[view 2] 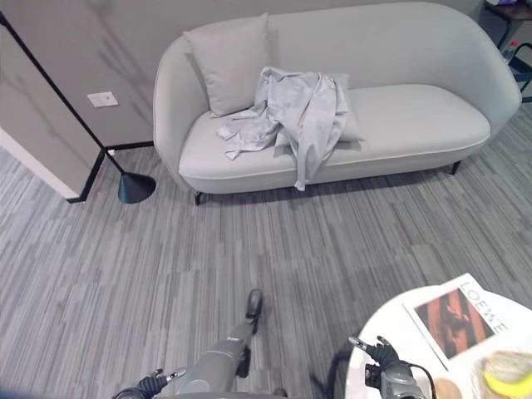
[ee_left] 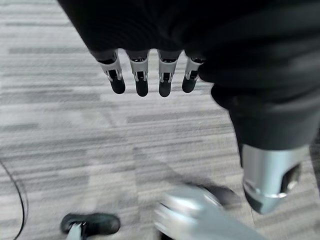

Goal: Hang the clothes on the sofa on the clothes rack.

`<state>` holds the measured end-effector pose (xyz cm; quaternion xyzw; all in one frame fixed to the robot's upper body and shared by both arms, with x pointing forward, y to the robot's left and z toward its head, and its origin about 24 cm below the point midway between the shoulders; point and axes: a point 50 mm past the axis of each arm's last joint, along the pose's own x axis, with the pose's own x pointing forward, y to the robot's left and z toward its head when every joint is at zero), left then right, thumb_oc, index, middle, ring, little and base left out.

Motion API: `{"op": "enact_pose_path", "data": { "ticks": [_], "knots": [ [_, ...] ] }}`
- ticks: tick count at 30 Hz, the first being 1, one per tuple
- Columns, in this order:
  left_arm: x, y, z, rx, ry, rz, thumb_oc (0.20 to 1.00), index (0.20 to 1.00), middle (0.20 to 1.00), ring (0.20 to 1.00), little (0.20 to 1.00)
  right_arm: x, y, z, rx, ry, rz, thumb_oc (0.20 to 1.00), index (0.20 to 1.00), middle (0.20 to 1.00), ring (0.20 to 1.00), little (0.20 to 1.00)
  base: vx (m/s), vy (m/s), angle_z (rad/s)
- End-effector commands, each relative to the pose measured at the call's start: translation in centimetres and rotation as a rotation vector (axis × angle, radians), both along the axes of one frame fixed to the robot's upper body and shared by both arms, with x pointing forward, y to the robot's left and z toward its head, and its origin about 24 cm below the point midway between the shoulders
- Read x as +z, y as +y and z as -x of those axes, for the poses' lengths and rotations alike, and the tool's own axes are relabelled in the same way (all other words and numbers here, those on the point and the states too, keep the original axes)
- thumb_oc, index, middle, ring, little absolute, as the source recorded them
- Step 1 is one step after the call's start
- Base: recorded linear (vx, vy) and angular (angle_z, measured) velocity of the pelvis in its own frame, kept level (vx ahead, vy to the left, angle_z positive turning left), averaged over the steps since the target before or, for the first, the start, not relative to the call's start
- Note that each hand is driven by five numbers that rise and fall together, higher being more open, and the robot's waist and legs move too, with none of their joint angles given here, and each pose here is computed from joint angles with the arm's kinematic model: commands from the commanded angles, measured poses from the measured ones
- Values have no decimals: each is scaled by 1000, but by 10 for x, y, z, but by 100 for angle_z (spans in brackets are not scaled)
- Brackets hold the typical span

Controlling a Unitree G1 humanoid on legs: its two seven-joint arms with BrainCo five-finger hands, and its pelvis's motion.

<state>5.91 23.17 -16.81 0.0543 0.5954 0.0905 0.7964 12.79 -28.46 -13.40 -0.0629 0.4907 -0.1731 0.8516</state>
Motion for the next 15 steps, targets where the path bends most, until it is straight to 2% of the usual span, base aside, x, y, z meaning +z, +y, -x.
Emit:
{"op": "enact_pose_path", "data": {
  "ticks": [1, 4, 7, 10, 15],
  "knots": [
    [2, 4, -11, 14, -34, -3, 1000, 1000, 1000, 1000, 1000, -1, -1, 12, 28, -6, 4, 1000, 1000, 1000, 1000, 1000, 572, 245, -94],
    [3, 10, -8, 29, -22, -16, 1000, 1000, 1000, 1000, 1000, -7, 2, 23, 29, 48, -11, 1000, 1000, 1000, 1000, 1000, 493, 205, -77],
    [5, 13, -12, 26, -34, -26, 1000, 1000, 1000, 1000, 1000, -8, 3, 25, 29, 54, -14, 1000, 1000, 1000, 1000, 1000, 247, 157, -55],
    [9, 18, -27, 0, -70, -41, 1000, 1000, 1000, 1000, 1000, -11, 7, 32, 1, 72, -21, 1000, 1000, 1000, 1000, 1000, 391, 196, 35],
    [13, 16, -45, -14, -131, -44, 1000, 1000, 1000, 1000, 1000, -11, 3, 35, -27, 81, -20, 1000, 1000, 1000, 1000, 1000, 444, -80, 54]
  ]
}}
